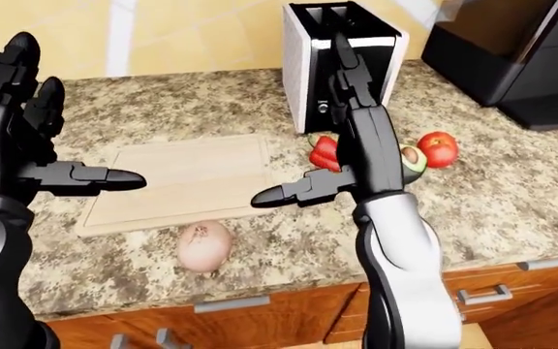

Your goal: Place the avocado, onion, tomato and bell pepper on the cutting board.

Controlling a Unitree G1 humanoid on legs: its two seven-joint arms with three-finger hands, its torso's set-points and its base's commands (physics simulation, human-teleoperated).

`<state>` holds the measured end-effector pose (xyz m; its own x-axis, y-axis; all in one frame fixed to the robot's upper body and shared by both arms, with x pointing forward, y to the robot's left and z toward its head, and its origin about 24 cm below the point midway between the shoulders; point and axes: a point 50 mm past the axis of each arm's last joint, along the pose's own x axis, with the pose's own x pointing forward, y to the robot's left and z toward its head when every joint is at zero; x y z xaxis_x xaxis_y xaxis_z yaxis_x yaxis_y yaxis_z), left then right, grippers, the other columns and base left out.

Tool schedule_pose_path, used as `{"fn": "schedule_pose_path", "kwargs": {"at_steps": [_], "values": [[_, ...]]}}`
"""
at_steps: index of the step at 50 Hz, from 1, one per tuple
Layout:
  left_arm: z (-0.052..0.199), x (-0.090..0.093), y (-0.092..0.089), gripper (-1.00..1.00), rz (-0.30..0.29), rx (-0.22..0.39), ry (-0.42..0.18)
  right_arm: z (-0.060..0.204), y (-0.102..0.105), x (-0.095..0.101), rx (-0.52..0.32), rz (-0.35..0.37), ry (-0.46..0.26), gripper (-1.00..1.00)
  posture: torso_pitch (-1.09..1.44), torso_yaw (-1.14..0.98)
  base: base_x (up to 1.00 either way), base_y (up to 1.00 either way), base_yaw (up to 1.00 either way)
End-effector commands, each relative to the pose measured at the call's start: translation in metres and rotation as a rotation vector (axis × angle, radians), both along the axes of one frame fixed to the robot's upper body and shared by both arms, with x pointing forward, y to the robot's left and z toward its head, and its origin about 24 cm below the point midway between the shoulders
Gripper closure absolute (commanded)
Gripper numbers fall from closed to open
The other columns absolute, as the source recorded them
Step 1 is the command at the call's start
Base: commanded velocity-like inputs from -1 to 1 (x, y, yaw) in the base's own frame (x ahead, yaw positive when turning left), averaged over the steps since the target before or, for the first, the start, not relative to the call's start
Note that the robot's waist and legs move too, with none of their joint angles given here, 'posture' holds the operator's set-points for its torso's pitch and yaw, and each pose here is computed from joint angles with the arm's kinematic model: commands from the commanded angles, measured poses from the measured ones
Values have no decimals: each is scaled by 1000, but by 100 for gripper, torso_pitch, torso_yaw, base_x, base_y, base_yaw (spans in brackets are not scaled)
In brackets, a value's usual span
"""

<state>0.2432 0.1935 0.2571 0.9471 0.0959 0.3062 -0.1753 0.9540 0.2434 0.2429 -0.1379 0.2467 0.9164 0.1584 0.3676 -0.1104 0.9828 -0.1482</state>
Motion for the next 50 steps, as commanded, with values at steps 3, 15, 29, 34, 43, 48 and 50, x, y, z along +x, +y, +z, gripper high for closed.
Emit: {"fn": "schedule_pose_path", "kwargs": {"at_steps": [3,15,29,34,43,48,50], "values": [[10,-4,1,-100,14,16,-73,11,7,-9,-19,44,-80,-100,0,0,0,0,0],[10,-4,3,-100,28,1,-71,5,23,-23,-111,166,-43,-100,0,0,0,0,0],[9,-32,-9,-100,-125,-10,-46,11,18,-19,-83,121,-70,-100,0,0,0,0,0],[-6,-32,-19,-100,-184,34,8,10,18,-18,-79,112,-70,-100,0,0,0,0,0],[-31,-35,-30,-100,-242,82,81,8,16,-16,-76,93,-71,-100,0,0,0,0,0],[-35,-37,-30,-100,-257,87,93,7,15,-15,-75,90,-67,-100,0,0,0,0,0],[-37,-38,-30,-100,-257,95,103,7,14,-16,-70,89,-68,-100,0,0,0,0,0]]}}
